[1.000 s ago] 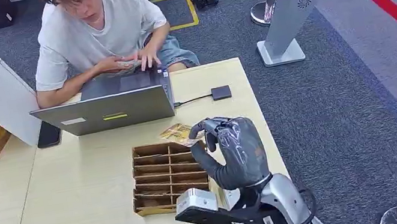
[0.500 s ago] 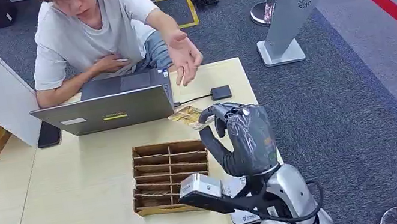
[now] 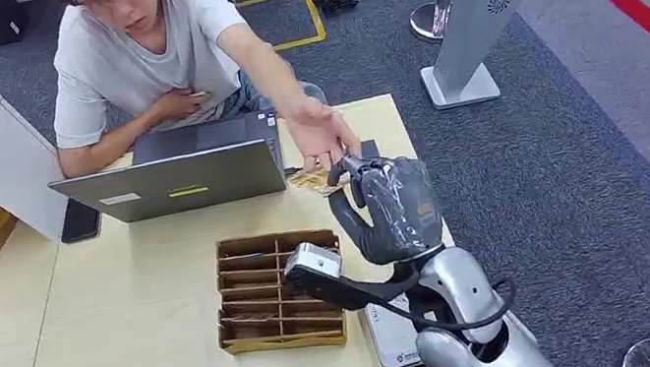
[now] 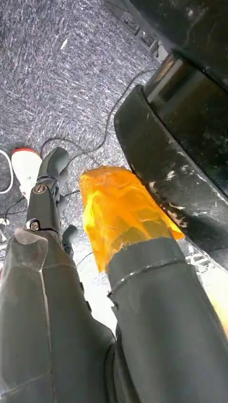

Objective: Pass the card to the sensor for recognition and then transmit it.

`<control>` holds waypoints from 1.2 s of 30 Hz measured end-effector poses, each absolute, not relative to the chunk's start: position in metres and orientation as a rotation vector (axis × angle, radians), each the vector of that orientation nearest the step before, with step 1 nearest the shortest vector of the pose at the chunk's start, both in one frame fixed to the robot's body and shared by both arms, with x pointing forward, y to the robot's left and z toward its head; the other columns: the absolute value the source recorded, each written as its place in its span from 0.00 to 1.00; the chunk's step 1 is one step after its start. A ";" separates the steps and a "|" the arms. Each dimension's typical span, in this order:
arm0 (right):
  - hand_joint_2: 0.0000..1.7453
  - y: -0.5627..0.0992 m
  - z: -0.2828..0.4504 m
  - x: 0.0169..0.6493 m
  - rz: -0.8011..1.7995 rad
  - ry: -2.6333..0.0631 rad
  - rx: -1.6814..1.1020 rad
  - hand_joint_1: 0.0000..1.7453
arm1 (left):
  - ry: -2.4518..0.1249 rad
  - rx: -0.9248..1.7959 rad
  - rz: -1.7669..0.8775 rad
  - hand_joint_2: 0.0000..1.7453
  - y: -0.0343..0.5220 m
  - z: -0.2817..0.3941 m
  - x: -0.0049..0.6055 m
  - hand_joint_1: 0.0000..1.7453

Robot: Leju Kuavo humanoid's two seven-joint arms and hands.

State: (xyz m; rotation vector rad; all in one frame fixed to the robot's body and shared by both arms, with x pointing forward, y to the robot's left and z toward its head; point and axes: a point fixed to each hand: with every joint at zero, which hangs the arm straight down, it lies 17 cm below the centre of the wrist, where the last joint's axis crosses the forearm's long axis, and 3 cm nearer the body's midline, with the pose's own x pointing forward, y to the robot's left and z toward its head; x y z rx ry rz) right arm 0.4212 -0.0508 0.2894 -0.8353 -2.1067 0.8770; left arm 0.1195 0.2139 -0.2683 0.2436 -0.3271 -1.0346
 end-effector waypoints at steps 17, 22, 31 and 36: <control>1.00 -0.047 0.255 0.443 0.990 -1.970 -0.891 0.00 | -0.327 0.247 -1.046 0.00 0.213 -0.268 0.122 0.00; 1.00 -0.046 0.249 0.445 1.001 -1.956 -0.888 0.00 | -0.327 0.247 -1.046 0.00 0.213 -0.268 0.122 0.00; 0.00 -0.045 0.247 0.445 1.011 -1.951 -0.893 0.00 | -0.327 0.247 -1.043 0.00 0.213 -0.268 0.122 0.00; 0.00 -0.044 0.248 0.444 1.014 -1.956 -0.896 0.00 | -0.326 0.249 -1.043 0.00 0.213 -0.268 0.122 0.00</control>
